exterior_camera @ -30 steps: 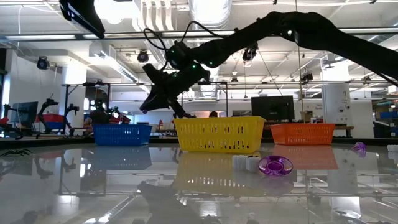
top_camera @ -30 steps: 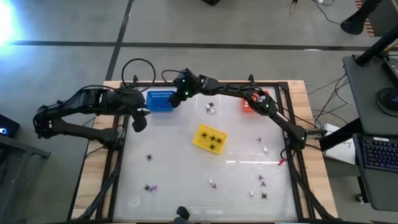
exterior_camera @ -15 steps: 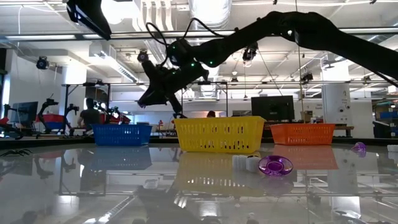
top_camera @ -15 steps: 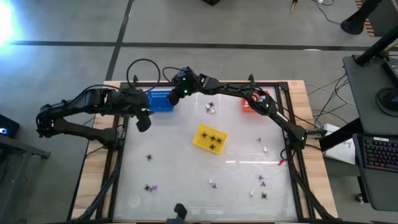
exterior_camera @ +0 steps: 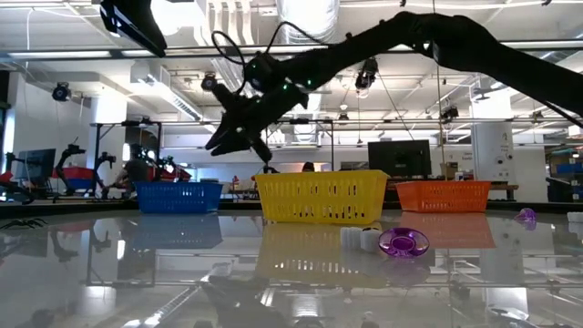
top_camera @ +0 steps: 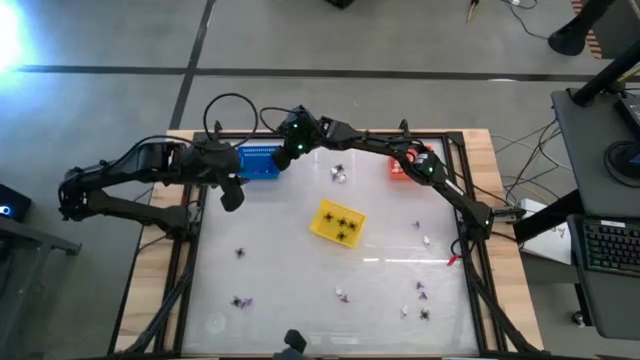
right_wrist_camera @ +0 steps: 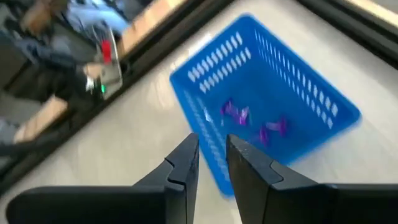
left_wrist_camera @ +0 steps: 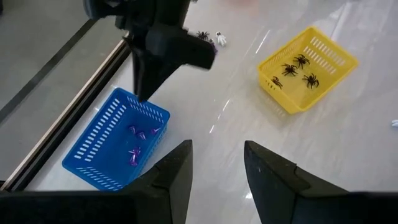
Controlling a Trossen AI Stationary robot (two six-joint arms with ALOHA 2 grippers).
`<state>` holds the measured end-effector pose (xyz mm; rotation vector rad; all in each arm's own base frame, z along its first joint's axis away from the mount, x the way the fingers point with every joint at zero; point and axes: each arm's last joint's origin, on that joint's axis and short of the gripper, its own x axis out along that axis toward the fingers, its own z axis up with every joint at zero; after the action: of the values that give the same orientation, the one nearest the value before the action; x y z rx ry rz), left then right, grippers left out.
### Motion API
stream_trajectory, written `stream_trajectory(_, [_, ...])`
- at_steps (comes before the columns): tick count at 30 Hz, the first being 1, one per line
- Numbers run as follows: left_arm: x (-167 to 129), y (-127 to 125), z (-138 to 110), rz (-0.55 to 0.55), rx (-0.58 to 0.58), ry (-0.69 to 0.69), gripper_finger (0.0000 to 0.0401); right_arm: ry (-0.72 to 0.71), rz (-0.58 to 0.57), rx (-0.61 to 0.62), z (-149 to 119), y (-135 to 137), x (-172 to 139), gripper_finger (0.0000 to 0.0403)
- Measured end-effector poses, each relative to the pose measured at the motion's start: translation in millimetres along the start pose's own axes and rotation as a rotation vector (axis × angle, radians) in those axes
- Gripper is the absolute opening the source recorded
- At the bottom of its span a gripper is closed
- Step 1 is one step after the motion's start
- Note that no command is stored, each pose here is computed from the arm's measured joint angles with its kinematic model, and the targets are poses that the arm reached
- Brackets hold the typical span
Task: Sort Halloween decoration
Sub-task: Put the black spider toy into the yellow bin
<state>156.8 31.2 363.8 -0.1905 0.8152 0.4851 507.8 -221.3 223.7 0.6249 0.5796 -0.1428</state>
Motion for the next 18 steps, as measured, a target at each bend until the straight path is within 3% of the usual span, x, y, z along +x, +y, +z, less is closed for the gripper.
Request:
stream_trajectory(9, [-1.4, -2.7, -4.7, -0.085, 0.015, 0.054, 0.0127, 0.219, -0.070, -0.073, -1.8, 23.6, -42.2, 0.0077])
stream_trajectory(18, [-4.9, -12.4, -9.5, -0.133, 0.091, 0.071, 0.0127, 0.389, -0.191, -0.097, -19.9, 66.6, -72.7, 0.0077])
